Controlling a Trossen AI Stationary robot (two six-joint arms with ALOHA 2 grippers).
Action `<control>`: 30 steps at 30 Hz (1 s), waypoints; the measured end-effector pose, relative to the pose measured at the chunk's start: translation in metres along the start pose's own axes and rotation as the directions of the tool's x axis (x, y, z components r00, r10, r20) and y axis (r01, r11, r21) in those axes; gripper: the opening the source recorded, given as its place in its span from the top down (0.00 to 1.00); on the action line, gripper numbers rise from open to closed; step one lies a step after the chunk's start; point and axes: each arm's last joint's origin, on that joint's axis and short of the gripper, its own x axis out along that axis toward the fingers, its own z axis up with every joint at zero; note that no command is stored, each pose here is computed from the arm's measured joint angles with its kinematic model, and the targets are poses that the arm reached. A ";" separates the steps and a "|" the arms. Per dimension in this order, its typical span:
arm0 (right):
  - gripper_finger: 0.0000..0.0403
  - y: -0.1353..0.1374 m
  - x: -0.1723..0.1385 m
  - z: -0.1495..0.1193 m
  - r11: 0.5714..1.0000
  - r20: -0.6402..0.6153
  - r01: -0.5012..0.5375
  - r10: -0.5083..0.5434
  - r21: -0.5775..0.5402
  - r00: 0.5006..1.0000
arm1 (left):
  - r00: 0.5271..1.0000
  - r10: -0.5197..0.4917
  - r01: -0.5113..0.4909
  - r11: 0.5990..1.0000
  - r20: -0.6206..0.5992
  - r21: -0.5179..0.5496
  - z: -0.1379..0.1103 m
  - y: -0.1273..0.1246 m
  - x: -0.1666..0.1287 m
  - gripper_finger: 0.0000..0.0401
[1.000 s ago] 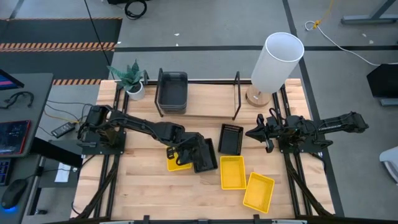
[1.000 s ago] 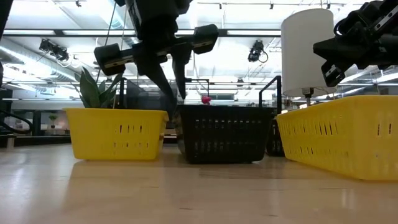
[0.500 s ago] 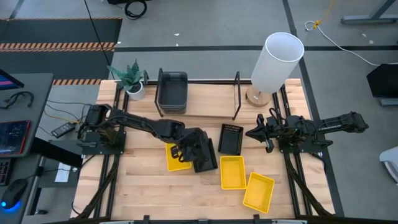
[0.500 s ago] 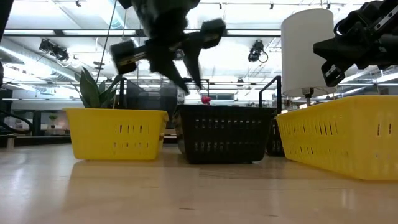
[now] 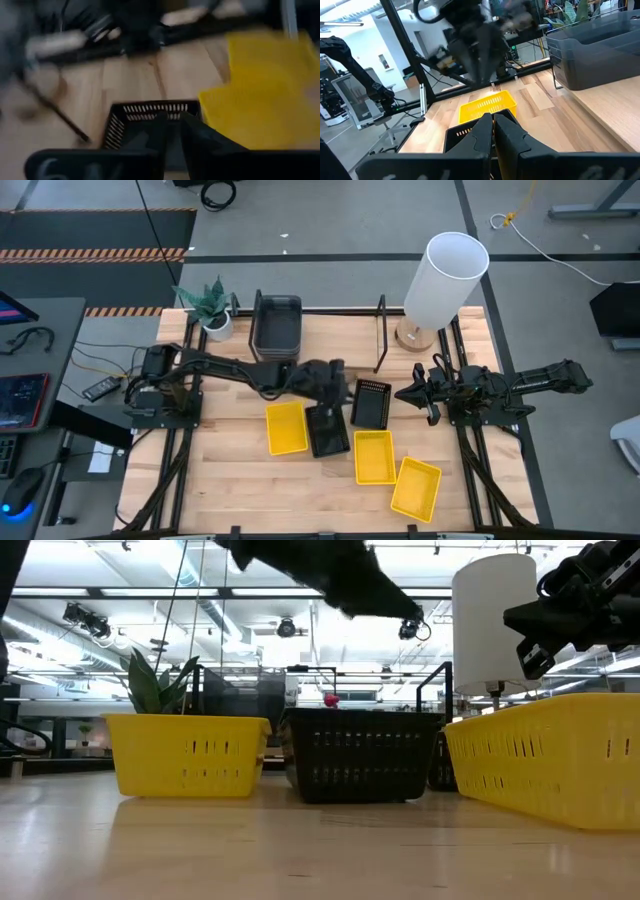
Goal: Stack baskets on shelf by color
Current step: Stack the right black basket on top of the left black basket
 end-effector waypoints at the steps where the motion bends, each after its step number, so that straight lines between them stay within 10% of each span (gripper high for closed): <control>1: 0.94 0.000 0.000 0.000 1.000 0.000 0.000 0.000 0.000 1.000 | 1.000 0.013 -0.011 0.991 0.014 -0.130 0.000 0.004 0.001 0.87; 8: 0.94 0.000 0.000 0.000 1.000 -0.002 0.000 0.000 0.000 1.000 | 0.999 0.050 -0.050 0.741 -0.019 -0.670 -0.002 0.024 0.021 0.96; 15: 0.94 0.000 0.000 0.000 1.000 -0.002 0.000 0.000 0.000 1.000 | 0.953 0.001 -0.240 0.609 -0.302 -0.756 0.013 0.031 0.051 0.95; 30: 0.94 0.000 0.000 0.000 1.000 -0.003 0.001 -0.001 0.000 1.000 | 0.826 -0.013 -0.506 0.423 -0.564 -0.752 -0.031 0.039 0.103 0.47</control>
